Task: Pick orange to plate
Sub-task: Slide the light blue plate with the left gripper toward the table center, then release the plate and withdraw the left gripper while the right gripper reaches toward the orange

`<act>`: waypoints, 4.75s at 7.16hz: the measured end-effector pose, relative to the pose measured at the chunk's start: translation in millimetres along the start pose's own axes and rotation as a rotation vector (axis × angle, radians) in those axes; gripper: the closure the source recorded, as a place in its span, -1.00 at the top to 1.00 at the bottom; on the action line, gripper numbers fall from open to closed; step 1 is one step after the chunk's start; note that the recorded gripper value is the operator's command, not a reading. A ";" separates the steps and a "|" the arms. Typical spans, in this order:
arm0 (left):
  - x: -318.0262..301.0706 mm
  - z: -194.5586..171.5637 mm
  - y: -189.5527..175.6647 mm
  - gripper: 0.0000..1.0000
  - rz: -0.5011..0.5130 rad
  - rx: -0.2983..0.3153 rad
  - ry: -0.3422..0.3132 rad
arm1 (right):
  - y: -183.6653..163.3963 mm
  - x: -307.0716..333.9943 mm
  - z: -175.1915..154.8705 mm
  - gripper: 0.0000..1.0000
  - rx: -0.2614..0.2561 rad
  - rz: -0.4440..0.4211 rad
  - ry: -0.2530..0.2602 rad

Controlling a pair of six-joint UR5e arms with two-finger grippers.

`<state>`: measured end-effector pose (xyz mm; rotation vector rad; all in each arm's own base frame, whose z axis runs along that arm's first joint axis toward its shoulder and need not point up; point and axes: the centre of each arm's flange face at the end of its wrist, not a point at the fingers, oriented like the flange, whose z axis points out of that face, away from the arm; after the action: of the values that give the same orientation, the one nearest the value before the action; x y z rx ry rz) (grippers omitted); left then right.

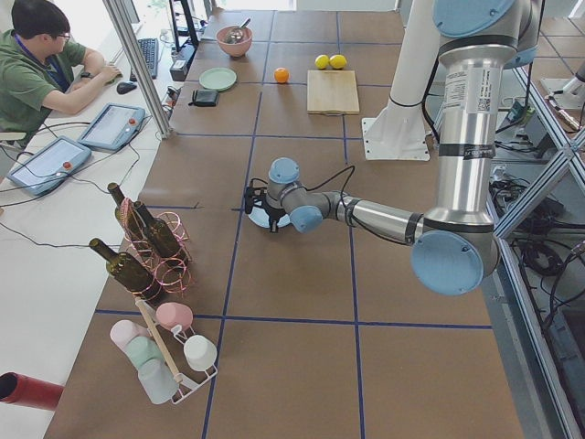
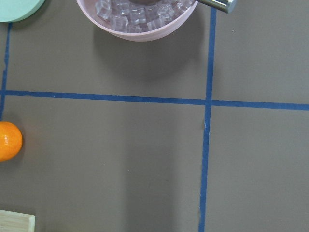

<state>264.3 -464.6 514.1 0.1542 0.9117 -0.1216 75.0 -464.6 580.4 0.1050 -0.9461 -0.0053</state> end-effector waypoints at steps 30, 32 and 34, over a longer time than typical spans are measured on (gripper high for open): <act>247.8 -89.8 -59.0 1.00 -0.179 0.072 -0.075 | -24.0 -332.2 227.3 1.00 0.016 -0.051 0.185; 230.3 -98.4 -70.6 1.00 -0.191 0.088 -0.096 | -25.6 -326.7 243.2 1.00 -0.004 -0.044 0.205; 224.8 -99.2 -71.7 1.00 -0.195 0.086 -0.106 | -25.4 -323.5 259.9 1.00 -0.023 -0.044 0.217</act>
<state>311.5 -525.6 270.1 0.1376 0.8145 -0.3473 -323.8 -496.2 467.0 0.1024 -0.7271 -0.0445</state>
